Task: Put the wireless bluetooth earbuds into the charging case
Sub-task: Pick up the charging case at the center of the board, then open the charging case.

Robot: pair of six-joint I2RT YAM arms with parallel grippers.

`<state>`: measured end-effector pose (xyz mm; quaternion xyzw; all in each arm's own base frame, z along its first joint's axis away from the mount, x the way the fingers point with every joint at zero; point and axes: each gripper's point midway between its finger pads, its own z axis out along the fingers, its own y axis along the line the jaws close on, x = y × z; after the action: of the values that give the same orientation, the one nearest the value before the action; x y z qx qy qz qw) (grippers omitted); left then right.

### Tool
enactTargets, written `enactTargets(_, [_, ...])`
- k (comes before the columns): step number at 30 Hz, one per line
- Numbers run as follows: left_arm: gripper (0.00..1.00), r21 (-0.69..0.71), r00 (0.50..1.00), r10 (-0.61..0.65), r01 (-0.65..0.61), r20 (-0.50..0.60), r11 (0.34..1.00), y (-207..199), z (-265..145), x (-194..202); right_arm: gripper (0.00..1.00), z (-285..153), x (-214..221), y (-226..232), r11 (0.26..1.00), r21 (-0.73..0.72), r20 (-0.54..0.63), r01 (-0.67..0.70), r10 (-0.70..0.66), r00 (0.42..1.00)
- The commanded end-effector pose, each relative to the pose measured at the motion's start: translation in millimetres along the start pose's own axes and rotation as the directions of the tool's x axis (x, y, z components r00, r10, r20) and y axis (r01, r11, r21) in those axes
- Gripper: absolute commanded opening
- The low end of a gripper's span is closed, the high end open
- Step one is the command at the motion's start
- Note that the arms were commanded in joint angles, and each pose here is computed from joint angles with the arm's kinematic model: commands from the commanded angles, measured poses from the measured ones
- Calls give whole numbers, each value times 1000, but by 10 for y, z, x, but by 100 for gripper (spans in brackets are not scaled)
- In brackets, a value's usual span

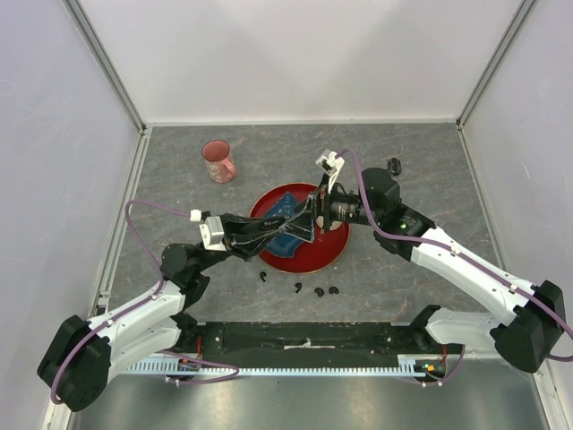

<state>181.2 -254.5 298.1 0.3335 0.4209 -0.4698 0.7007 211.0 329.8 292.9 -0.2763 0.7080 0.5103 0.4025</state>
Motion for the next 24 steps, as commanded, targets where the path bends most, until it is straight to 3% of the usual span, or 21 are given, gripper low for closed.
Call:
enactTargets(1, [2,83,997,29,-36,78,996,-155,59,-229,95,68,-272,17,999,14,67,52,-53,996])
enactTargets(24, [2,93,997,70,-73,35,993,-158,23,-92,98,64,-421,6,998,39,115,48,-52,992])
